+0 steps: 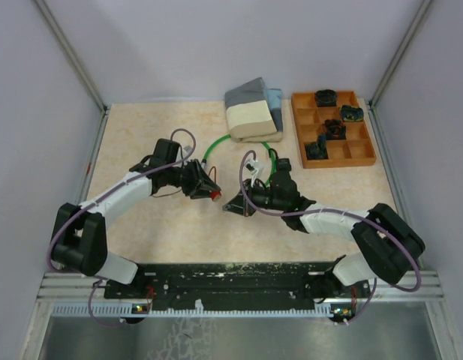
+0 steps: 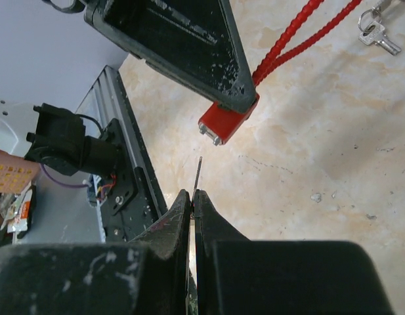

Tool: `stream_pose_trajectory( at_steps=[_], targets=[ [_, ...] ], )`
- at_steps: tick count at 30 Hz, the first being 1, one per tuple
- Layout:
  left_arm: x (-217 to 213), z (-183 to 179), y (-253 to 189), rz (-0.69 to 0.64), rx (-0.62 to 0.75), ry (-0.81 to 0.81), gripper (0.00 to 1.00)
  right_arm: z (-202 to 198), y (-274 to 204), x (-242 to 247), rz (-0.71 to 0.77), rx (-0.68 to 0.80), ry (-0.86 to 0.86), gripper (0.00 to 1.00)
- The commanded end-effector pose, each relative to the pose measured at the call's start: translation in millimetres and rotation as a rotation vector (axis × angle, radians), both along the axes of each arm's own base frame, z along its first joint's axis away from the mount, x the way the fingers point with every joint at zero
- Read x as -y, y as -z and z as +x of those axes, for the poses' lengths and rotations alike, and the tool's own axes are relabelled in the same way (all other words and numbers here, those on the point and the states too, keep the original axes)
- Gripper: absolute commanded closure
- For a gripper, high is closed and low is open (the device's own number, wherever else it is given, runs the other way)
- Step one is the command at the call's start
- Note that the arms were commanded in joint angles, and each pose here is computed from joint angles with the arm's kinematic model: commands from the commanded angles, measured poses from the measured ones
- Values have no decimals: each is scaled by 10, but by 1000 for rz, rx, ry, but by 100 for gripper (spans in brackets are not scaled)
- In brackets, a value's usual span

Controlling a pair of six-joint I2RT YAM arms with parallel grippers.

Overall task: Unlock with the key
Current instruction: Pick up the lock from the center of the board.

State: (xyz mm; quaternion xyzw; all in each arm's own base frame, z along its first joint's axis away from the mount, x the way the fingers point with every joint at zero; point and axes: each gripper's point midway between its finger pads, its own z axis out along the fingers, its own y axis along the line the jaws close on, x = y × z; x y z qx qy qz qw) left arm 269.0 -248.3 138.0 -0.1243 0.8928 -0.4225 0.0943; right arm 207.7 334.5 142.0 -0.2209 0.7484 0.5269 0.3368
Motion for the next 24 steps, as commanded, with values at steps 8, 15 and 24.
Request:
stream_pose_trajectory(
  at_steps=[8, 15, 24],
  targets=[
    [107, -31, -67, -84, -2, 42, 100, 135, -129, -148, 13, -38, 24, 100],
    [88, -36, -40, -70, 4, 40, 100, 121, -213, -192, 54, -37, 4, 100],
    [55, -23, -8, -44, 16, 28, 100, 109, -245, -189, 66, -32, 2, 100]
  ],
)
